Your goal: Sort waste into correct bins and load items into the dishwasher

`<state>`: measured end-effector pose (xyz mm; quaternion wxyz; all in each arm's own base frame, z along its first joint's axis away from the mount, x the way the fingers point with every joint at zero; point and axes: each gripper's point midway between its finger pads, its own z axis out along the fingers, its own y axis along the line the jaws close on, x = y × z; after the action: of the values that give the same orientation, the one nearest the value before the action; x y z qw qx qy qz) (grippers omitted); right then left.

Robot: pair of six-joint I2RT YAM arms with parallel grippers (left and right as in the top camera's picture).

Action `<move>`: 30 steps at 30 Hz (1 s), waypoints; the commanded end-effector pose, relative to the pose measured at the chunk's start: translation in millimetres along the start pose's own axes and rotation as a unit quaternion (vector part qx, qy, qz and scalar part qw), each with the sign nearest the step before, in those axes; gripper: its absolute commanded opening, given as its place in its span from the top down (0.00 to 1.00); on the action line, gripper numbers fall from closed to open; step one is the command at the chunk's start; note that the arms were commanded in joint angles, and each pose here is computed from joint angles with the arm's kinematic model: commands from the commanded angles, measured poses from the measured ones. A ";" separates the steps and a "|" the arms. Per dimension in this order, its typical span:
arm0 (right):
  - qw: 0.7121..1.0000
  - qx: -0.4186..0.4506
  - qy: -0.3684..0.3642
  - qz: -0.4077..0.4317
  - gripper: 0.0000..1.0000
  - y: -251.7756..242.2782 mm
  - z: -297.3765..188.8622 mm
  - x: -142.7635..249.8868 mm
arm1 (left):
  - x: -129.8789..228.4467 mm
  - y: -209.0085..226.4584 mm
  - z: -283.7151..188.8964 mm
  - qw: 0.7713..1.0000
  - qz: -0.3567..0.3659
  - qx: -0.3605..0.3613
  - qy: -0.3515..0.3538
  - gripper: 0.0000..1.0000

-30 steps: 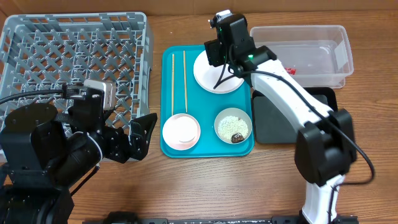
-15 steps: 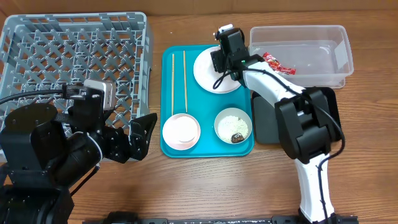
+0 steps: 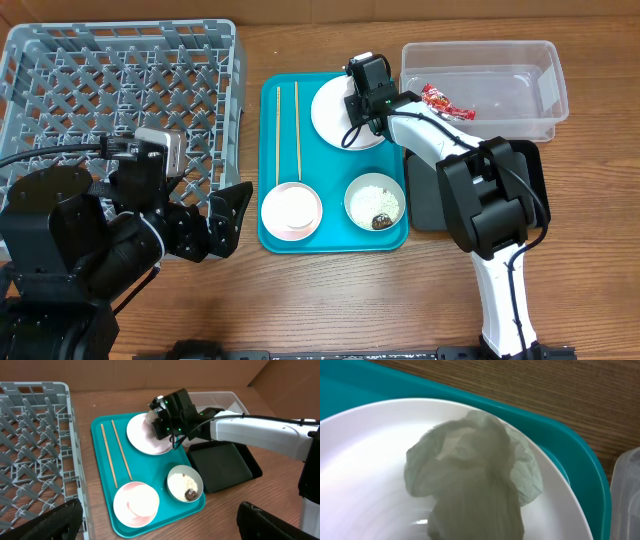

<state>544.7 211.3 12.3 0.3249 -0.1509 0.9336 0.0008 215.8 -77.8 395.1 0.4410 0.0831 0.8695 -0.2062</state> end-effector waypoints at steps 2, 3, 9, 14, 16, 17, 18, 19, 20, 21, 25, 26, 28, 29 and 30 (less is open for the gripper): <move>0.999 -0.006 -0.038 0.017 0.96 4.6 -45.5 -36.6 | -0.1 0.1 0.9 1.000 0.016 -0.001 0.001 0.00; 0.998 -0.007 -0.046 0.031 0.96 3.3 -57.1 -43.9 | -0.1 0.1 0.9 1.000 0.016 -0.001 0.001 0.00; 0.985 -0.014 -0.084 0.150 0.96 -16.9 -134.7 -79.4 | -0.1 0.1 0.9 1.000 0.016 -0.001 0.001 0.00; 0.977 0.003 -0.070 0.202 0.96 -49.0 -164.0 -74.5 | -0.1 0.1 0.9 1.000 0.016 -0.001 0.001 0.00; 0.973 0.014 -0.050 0.225 0.96 -62.2 -161.2 -63.2 | -0.1 0.1 0.9 1.000 0.016 -0.001 0.001 0.00; 0.972 0.024 -0.035 0.231 0.96 -71.0 -156.8 -54.9 | -0.1 0.1 0.9 1.000 0.016 -0.001 0.001 0.00; 0.971 0.033 -0.023 0.235 0.96 -79.2 -152.4 -47.9 | -0.1 0.1 0.9 1.000 0.016 -0.001 0.001 0.00; 0.970 0.040 -0.011 0.240 0.96 -87.0 -147.3 -41.0 | -0.1 0.1 0.9 1.000 0.016 -0.001 0.001 0.00; 0.968 0.047 0.000 0.246 0.96 -95.2 -141.1 -33.8 | -0.1 0.1 0.9 1.000 0.016 -0.001 0.001 0.00; 0.966 0.056 0.015 0.252 0.94 -104.4 -133.8 -24.6 | -0.1 0.1 0.9 1.000 0.016 -0.001 0.001 0.00; 0.958 0.037 0.071 0.274 0.47 -113.7 -117.5 4.4 | -0.1 0.1 0.9 1.000 0.016 -0.001 0.001 0.00; 0.957 0.024 0.080 0.278 0.40 -112.7 -118.5 7.1 | -0.1 0.1 0.9 1.000 0.016 -0.001 0.001 0.00; 0.954 -0.006 0.082 0.287 0.35 -109.7 -130.6 3.5 | -0.1 0.1 0.9 1.000 0.016 -0.001 0.001 0.00; 0.954 -0.023 0.077 0.288 0.35 -106.8 -138.2 -0.9 | -0.1 0.1 0.9 1.000 0.016 -0.001 0.001 0.00; 0.955 -0.039 0.071 0.285 0.36 -103.9 -146.5 -6.2 | -0.1 0.1 0.9 1.000 0.016 -0.001 0.001 0.00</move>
<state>491.0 77.7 101.7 0.2156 0.1282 0.9668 0.0481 215.8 -77.7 395.1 0.4411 0.0830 0.8695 -0.2061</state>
